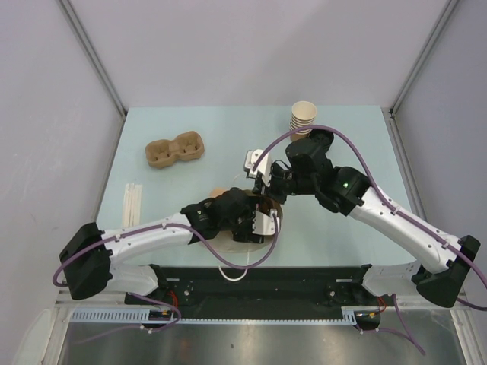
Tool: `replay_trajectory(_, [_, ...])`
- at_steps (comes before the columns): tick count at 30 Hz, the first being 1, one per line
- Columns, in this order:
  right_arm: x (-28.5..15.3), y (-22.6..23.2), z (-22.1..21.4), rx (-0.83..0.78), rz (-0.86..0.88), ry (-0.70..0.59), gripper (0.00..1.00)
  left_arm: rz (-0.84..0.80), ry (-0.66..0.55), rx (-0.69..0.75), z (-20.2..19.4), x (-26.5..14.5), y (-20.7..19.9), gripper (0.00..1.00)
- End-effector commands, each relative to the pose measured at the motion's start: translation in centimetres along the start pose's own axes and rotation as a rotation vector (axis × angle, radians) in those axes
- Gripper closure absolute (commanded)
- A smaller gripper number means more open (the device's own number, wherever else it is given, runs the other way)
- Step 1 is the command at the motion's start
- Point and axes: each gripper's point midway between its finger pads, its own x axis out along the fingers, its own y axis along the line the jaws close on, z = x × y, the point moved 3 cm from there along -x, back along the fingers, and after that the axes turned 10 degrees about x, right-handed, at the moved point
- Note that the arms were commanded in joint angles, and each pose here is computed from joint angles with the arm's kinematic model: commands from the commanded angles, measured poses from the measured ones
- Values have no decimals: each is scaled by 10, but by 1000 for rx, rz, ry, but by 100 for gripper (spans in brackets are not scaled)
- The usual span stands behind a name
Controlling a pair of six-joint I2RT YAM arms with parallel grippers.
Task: Pack the takeout coffee
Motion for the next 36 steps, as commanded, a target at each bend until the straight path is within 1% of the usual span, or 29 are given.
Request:
replay_trajectory(1, [-14, 10, 26, -23, 38, -114, 100, -34, 107, -9, -25, 11, -15, 86])
replay_trajectory(4, [-14, 14, 22, 13, 81, -103, 100, -15, 98, 1, -23, 13, -11, 87])
replay_trajectory(9, [-15, 12, 20, 64, 125, -112, 100, 42, 157, 18, -31, 17, -1, 87])
replay_trajectory(12, [-18, 9, 22, 78, 137, -127, 100, 35, 177, 11, -33, 20, -1, 87])
replay_trajectory(19, [-19, 7, 25, 86, 149, -147, 100, -55, 190, -43, -30, 23, -11, 87])
replay_trajectory(20, [-20, 7, 26, 87, 152, -150, 100, -52, 178, -50, -24, 21, -6, 87])
replay_trajectory(22, [-23, 6, 28, 95, 161, -160, 100, -91, 184, -63, -21, 17, -9, 87])
replay_trajectory(24, [-26, 5, 30, 106, 173, -170, 100, -92, 182, -69, -13, 11, 0, 87])
replay_trajectory(25, [-27, 5, 30, 115, 179, -172, 100, -144, 175, -85, -9, 7, -5, 87])
replay_trajectory(26, [-29, 4, 33, 130, 184, -181, 100, -141, 158, -87, 0, 4, 4, 87])
replay_trajectory(28, [-30, 3, 32, 164, 224, -176, 100, -202, 178, -103, 1, -2, -2, 87])
replay_trajectory(29, [-30, 3, 33, 185, 241, -172, 100, -217, 151, -105, 11, -5, 2, 87])
replay_trajectory(30, [-33, 5, 36, 195, 279, -179, 100, -238, 152, -114, 12, -7, 1, 87])
replay_trajectory(31, [-30, 1, 31, 231, 291, -155, 100, -275, 170, -124, 11, -9, -4, 87])
replay_trajectory(33, [-31, 1, 34, 266, 341, -148, 100, -310, 156, -135, 16, -11, -6, 86])
replay_trajectory(36, [-24, -6, 25, 330, 373, -103, 100, -371, 164, -155, 15, -10, -16, 87])
